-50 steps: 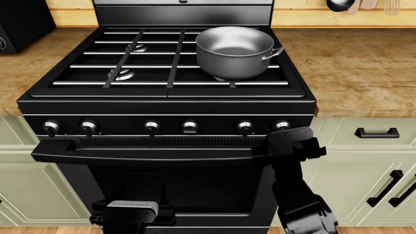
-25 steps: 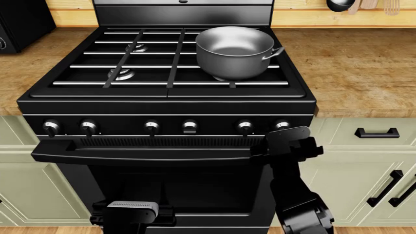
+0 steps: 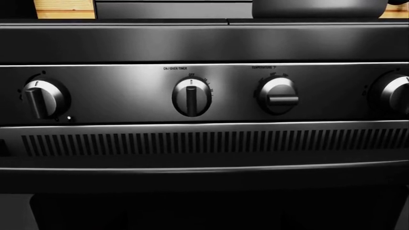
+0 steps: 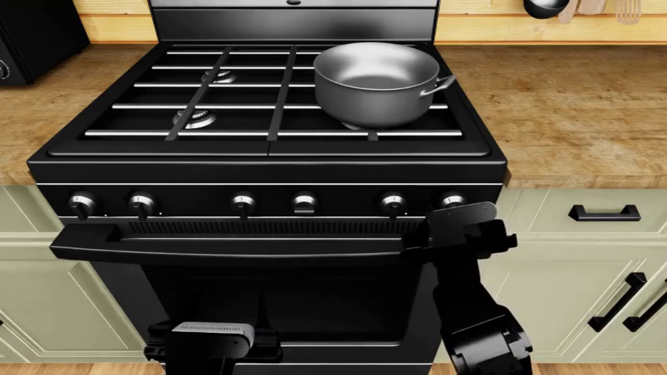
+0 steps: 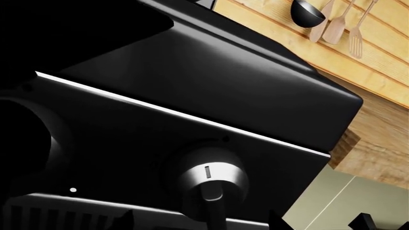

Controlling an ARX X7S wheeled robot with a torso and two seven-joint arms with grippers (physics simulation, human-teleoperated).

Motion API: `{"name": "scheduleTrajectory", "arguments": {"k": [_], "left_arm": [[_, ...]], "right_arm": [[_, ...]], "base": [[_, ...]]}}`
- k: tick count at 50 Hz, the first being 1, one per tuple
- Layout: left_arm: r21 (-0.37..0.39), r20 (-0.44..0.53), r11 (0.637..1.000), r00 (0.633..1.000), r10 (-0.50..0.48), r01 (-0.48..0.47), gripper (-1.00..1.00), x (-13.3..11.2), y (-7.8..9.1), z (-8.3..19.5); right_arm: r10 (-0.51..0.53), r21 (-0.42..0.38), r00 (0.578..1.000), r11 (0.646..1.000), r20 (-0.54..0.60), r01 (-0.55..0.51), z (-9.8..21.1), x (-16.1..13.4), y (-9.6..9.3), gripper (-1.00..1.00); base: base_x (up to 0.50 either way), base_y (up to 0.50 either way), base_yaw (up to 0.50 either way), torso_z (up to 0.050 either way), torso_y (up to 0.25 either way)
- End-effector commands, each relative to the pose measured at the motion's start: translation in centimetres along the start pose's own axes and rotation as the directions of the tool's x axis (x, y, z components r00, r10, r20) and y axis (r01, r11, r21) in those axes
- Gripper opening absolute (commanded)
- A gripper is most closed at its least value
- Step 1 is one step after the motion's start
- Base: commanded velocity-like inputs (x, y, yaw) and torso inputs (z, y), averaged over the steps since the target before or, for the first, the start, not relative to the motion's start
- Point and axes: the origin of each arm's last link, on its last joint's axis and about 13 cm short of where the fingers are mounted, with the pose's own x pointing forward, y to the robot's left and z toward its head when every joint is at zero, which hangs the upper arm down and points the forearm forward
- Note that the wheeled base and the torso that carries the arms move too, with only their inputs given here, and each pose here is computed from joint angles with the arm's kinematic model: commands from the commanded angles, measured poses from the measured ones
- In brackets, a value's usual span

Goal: Turn off the front right burner of the stove.

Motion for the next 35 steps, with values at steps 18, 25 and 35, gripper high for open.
{"name": "scheduleTrajectory", "arguments": {"k": [18, 25, 35], "left_arm": [[0.0, 0.0, 1.0, 1.0, -0.003, 0.003, 1.0, 0.08, 0.03, 0.13], [0.0, 0.001, 1.0, 1.0, -0.002, 0.002, 1.0, 0.09, 0.04, 0.16], [0.0, 0.001, 1.0, 1.0, -0.002, 0.002, 1.0, 0.06, 0.06, 0.22]], "right_arm": [[-0.004, 0.015, 1.0, 1.0, 0.01, 0.004, 0.52, -0.16, -0.17, -1.0], [-0.005, 0.017, 1.0, 1.0, 0.011, 0.005, 0.53, -0.1, -0.17, -1.0], [-0.004, 0.02, 1.0, 1.0, 0.013, 0.003, 0.57, -0.08, -0.2, -1.0]], "base": [[0.0, 0.0, 0.0, 0.0, 0.0], [0.0, 0.0, 0.0, 0.0, 0.0], [0.0, 0.0, 0.0, 0.0, 0.0]]}}
